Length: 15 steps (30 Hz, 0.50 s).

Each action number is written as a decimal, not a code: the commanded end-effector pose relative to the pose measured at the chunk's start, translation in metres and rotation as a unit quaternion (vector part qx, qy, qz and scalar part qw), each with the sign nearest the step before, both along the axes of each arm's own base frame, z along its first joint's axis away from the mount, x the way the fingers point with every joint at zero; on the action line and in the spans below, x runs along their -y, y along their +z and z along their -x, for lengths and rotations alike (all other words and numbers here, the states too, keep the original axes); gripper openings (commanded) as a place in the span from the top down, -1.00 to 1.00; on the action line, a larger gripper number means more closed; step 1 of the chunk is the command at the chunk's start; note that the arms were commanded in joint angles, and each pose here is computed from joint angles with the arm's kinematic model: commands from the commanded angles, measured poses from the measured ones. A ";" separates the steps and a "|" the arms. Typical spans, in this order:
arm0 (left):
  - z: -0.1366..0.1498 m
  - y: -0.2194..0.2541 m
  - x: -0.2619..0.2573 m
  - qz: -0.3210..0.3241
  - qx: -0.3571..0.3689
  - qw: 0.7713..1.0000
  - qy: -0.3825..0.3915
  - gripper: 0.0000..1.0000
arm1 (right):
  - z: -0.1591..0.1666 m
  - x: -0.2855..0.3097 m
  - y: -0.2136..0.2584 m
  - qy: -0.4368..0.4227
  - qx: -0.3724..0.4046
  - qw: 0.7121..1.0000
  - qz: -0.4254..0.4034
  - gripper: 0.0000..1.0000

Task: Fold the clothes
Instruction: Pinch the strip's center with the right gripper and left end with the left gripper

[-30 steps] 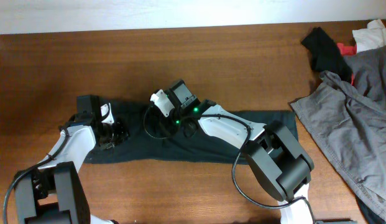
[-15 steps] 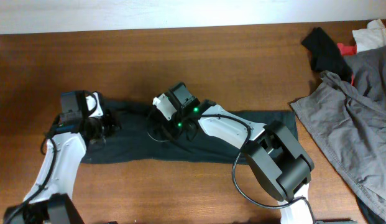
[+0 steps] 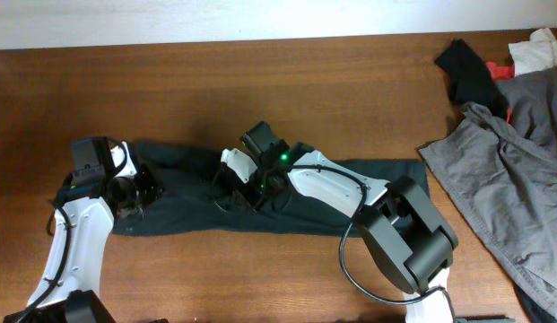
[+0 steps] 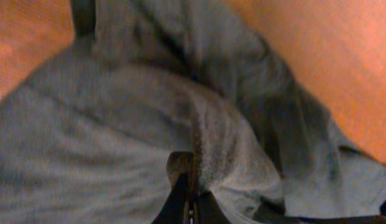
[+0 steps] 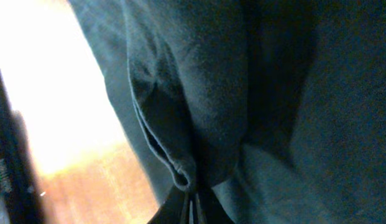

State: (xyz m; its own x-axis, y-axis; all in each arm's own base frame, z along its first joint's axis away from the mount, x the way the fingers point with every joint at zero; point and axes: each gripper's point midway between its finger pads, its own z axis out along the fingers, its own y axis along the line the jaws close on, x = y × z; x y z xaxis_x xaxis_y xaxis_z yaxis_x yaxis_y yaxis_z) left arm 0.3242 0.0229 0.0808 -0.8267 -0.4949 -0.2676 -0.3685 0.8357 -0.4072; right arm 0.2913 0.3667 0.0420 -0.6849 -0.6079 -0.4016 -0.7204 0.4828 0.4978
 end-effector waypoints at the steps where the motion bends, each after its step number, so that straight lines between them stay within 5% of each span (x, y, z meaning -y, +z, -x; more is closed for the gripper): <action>1: 0.002 0.011 0.002 0.011 0.001 1.000 0.011 1.00 | 0.015 -0.005 0.022 0.014 -0.023 0.999 -0.030 0.88; 15: 0.062 0.011 -0.020 0.024 -0.111 0.990 0.081 1.00 | 0.048 -0.008 0.030 0.013 -0.116 0.993 -0.035 0.89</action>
